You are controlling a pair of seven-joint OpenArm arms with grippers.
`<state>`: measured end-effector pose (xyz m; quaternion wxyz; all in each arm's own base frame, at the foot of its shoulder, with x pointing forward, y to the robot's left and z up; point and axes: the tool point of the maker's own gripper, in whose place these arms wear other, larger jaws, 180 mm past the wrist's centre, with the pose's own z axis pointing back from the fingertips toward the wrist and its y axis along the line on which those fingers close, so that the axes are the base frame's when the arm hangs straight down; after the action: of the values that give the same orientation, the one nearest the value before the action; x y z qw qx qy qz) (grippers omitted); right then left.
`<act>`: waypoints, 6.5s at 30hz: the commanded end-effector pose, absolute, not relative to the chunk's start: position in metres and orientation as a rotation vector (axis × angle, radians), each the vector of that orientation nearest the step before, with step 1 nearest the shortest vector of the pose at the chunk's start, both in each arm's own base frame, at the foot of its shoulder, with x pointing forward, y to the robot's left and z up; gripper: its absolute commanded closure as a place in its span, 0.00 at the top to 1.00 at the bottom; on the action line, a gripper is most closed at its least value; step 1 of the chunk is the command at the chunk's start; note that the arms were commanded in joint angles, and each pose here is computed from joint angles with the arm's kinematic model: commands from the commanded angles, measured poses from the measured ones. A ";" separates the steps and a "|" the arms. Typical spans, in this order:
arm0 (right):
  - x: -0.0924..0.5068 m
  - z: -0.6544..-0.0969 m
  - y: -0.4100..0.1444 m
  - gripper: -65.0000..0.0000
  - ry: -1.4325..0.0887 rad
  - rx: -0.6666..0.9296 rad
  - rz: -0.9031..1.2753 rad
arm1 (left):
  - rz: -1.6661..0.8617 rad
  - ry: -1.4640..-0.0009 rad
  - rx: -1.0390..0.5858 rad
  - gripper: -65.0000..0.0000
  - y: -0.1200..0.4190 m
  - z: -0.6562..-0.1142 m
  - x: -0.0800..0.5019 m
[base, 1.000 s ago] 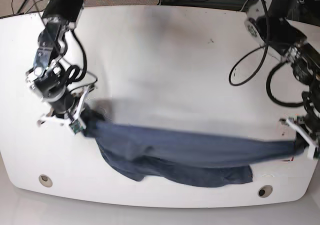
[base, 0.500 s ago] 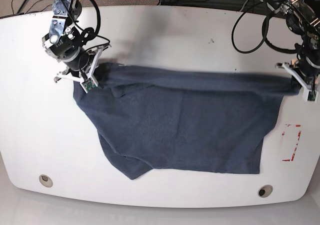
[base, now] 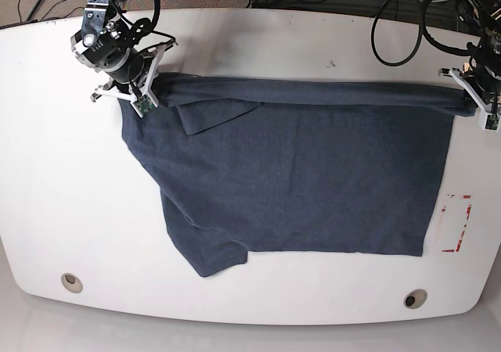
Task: Layout the t-shirt on the table in an organized manner, then fold the t-shirt properly
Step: 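Hold the shirt edge taut between both grippers, then lift the held navy shirt up high with both grippers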
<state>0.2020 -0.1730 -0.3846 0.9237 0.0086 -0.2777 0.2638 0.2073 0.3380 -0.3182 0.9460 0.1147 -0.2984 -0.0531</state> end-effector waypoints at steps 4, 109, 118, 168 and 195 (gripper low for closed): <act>0.198 -0.382 -0.179 0.00 -0.566 -0.005 0.542 | -0.159 -0.604 0.261 0.02 0.340 -0.313 0.209; 0.335 -0.252 -0.243 0.00 -0.969 -0.254 0.448 | -0.152 -1.002 0.394 0.01 0.336 -0.175 0.362; 0.374 -0.176 -0.264 0.00 -1.087 -0.400 0.483 | -0.089 -1.216 0.427 0.01 0.340 -0.079 0.392; 0.419 0.127 -0.237 0.00 -1.571 -0.854 0.672 | -0.221 -1.641 0.405 0.01 0.293 0.159 0.440; 0.429 0.112 -0.213 0.00 -1.586 -0.774 0.703 | -0.255 -1.533 0.344 0.01 0.282 0.093 0.462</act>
<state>0.4342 -0.2211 0.0894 0.6080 -0.3329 -0.6523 0.3066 0.4660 0.2826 0.0758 0.7240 0.1567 -0.6620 -0.1137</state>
